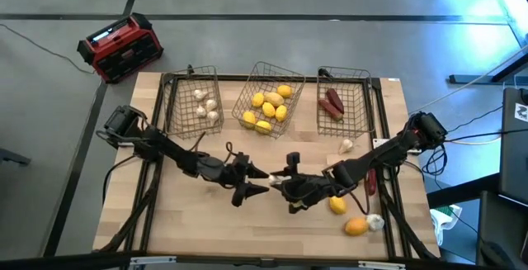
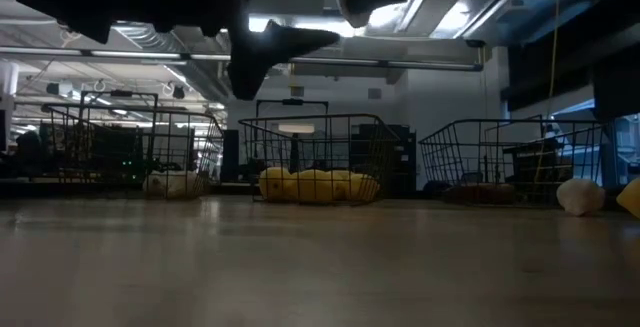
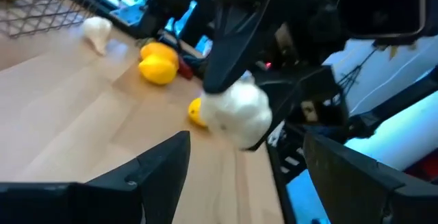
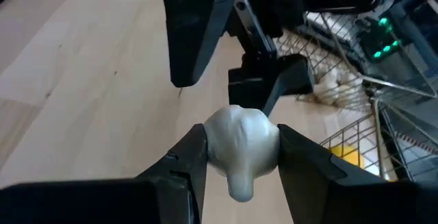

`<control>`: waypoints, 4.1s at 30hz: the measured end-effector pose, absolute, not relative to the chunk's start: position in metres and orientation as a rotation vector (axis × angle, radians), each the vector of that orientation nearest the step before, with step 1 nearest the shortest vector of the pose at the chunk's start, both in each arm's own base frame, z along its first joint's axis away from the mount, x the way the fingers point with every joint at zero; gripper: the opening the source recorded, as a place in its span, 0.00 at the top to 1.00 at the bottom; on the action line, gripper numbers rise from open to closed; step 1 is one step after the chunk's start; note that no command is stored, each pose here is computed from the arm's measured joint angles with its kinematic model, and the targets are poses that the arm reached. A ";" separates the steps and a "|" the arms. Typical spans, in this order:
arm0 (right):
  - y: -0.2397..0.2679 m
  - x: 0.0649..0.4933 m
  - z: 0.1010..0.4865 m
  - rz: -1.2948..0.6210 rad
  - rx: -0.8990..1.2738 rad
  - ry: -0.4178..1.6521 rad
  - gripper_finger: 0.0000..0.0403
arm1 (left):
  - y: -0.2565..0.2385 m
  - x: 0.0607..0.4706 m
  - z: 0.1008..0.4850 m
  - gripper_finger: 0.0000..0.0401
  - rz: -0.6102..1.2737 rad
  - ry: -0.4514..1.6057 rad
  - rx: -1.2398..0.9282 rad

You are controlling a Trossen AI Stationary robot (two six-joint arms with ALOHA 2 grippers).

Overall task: Sort produce into baskets
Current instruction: Put the garlic into the left wire basket

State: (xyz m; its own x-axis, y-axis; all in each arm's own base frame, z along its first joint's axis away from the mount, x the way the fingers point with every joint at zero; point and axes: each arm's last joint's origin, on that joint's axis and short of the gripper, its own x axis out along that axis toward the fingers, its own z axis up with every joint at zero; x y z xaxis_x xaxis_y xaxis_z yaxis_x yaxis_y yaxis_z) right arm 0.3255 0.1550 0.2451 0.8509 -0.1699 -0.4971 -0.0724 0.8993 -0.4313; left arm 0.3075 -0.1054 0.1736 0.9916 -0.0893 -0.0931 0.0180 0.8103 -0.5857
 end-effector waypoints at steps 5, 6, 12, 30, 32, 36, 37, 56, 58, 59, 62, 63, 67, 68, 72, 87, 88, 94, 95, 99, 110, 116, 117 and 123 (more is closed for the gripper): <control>0.154 0.329 0.249 -0.062 -0.468 0.510 0.66 | -0.103 0.308 0.177 0.30 -0.052 0.083 -0.635; 0.155 0.330 0.251 -0.060 -0.475 0.495 0.66 | -0.102 0.309 0.177 0.30 -0.034 0.078 -0.635; 0.153 0.333 0.254 -0.058 -0.511 0.460 0.66 | -0.101 0.309 0.179 0.30 -0.003 0.039 -0.644; 0.153 0.335 0.257 -0.033 -0.482 0.426 0.66 | -0.102 0.309 0.184 0.51 -0.033 -0.004 -0.645; 0.153 0.335 0.257 -0.033 -0.482 0.426 0.66 | -0.102 0.309 0.185 0.56 -0.034 -0.004 -0.637; 0.154 0.335 0.257 -0.026 -0.474 0.426 0.65 | -0.102 0.309 0.185 0.63 -0.033 -0.004 -0.623; 0.154 0.336 0.257 -0.025 -0.471 0.424 0.64 | -0.102 0.309 0.184 0.64 -0.033 -0.004 -0.620; 0.174 0.300 0.281 -0.024 -0.310 0.493 0.41 | -0.101 0.307 0.182 0.63 -0.003 0.065 -0.546; 0.180 0.292 0.280 -0.008 -0.293 0.522 0.41 | -0.100 0.304 0.183 0.64 0.019 0.100 -0.520; 0.183 0.288 0.279 -0.004 -0.278 0.536 0.41 | -0.099 0.303 0.184 0.64 0.029 0.127 -0.498; 0.189 0.280 0.272 -0.013 -0.215 0.587 0.41 | -0.097 0.294 0.192 0.64 0.045 0.192 -0.446; 0.190 0.279 0.268 -0.020 -0.186 0.599 0.41 | -0.096 0.291 0.197 0.64 0.048 0.201 -0.438; 0.185 0.275 0.245 -0.053 -0.134 0.658 0.41 | -0.088 0.272 0.217 0.64 0.094 0.258 -0.401; 0.184 0.274 0.239 -0.064 -0.121 0.671 0.41 | -0.086 0.266 0.221 0.64 0.117 0.275 -0.389; 0.176 0.268 0.219 -0.125 -0.100 0.708 0.41 | -0.074 0.240 0.243 0.64 0.214 0.326 -0.363; 0.146 0.266 0.180 -0.255 0.099 0.730 0.41 | -0.014 0.153 0.281 0.63 0.735 0.587 -0.435; 0.146 0.267 0.181 -0.253 0.104 0.724 0.41 | -0.009 0.150 0.279 0.63 0.781 0.613 -0.439; 0.148 0.268 0.182 -0.245 0.117 0.699 0.41 | 0.016 0.148 0.270 0.63 0.997 0.664 -0.458; 0.148 0.268 0.183 -0.248 0.116 0.695 0.41 | 0.020 0.149 0.268 0.63 1.019 0.671 -0.463; 0.148 0.269 0.183 -0.251 0.116 0.694 0.41 | 0.038 0.157 0.258 0.63 1.059 0.766 -0.483; 0.148 0.269 0.183 -0.251 0.117 0.694 0.41 | 0.086 0.176 0.229 0.63 1.060 0.986 -0.529; 0.148 0.268 0.183 -0.251 0.118 0.694 0.41 | 0.105 0.169 0.223 0.63 1.099 1.062 -0.546; 0.148 0.268 0.183 -0.251 0.118 0.694 0.41 | 0.107 0.169 0.222 0.63 1.095 1.064 -0.545; 0.148 0.268 0.183 -0.251 0.117 0.694 0.41 | 0.117 0.173 0.209 0.63 1.089 1.147 -0.521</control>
State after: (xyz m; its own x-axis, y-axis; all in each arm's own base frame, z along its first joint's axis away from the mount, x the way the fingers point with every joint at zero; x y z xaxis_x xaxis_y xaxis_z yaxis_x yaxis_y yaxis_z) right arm 0.2684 0.1479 0.1826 0.7398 -0.1896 -0.6456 0.2674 0.9633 0.0236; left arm 0.1725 0.1174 0.2095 0.0123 0.4151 -0.9097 -0.8869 0.4247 0.1818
